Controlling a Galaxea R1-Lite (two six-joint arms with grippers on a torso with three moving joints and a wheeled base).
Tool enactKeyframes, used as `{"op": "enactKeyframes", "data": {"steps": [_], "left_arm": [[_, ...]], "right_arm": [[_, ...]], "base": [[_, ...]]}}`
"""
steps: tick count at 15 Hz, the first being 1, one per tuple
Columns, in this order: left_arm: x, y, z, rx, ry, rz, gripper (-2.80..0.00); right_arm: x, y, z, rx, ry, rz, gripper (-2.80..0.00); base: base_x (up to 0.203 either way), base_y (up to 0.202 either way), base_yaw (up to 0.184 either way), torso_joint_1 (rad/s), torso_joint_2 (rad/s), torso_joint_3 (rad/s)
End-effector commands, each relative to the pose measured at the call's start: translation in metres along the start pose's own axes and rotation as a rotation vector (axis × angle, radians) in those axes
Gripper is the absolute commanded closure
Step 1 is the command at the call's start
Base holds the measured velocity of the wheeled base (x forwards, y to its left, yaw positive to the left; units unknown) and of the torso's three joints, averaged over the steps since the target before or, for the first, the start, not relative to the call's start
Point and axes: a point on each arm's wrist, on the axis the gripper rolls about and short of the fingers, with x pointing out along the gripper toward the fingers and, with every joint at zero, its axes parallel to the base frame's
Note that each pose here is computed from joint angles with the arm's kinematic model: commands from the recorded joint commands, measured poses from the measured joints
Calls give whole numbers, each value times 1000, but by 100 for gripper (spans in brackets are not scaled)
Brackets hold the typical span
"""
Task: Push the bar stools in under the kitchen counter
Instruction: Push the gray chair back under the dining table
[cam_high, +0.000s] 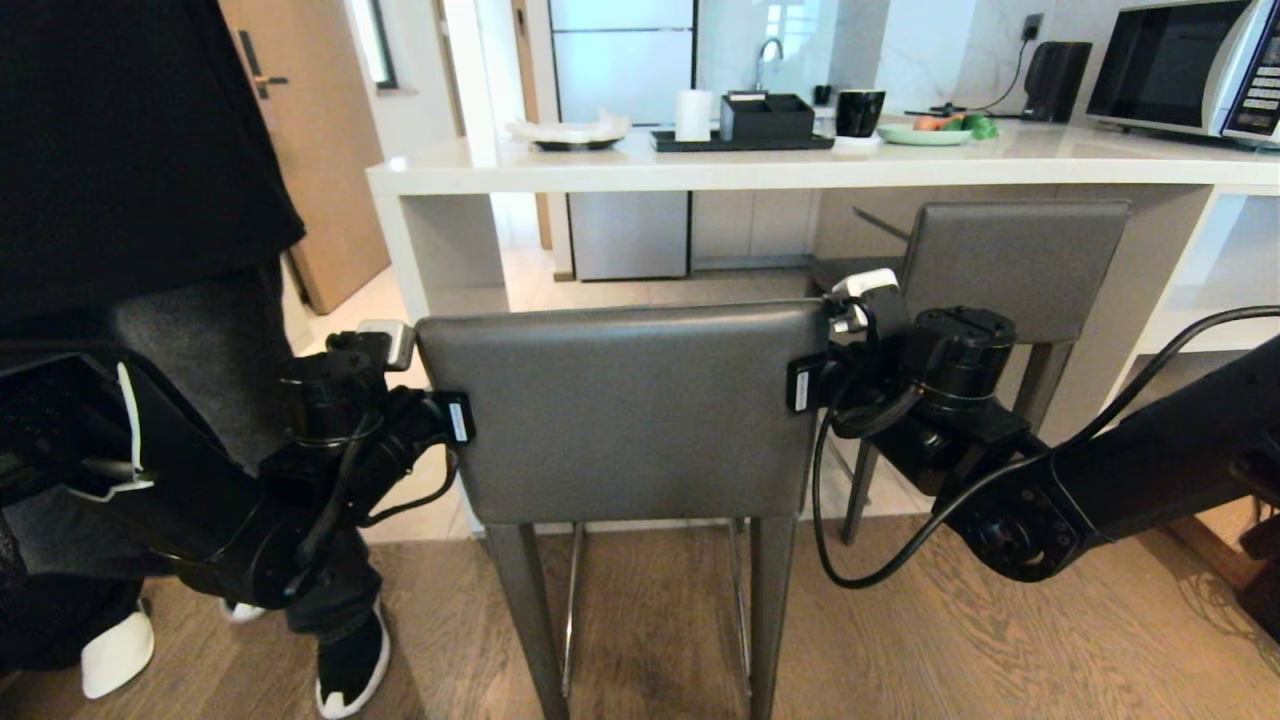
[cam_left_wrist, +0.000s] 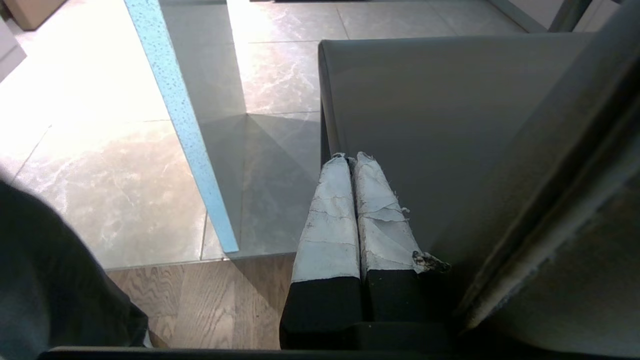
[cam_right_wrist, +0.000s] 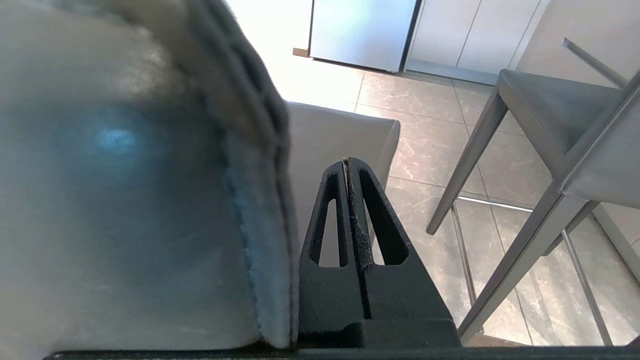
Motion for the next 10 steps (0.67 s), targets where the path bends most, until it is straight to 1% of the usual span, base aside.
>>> {"op": "enactKeyframes", "data": {"steps": [1,2,4,7,10], "left_arm": [[2,0,-3,0,4,0,0],[2,-1,-2,0,0,-2,0],[3,-4,3,1,-16,-4,0],[3,-6,6,2,-26,-7,0],[0,-15,10,4,-32,-32,0]], "right_arm": [[6,2,-6,-3,9,3,0],[8,0,-11,-3,19,-2,0],[13,-16,-25,-3,48,-42,0],[16,-39,-36,-5,71,-94,0],[21,-50,-46,-8,84,-118,0]], "base": [[0,0,0,0,0,0],[0,0,0,0,0,0],[0,0,0,0,0,0],[0,0,0,0,0,0],[0,0,0,0,0,0]]}}
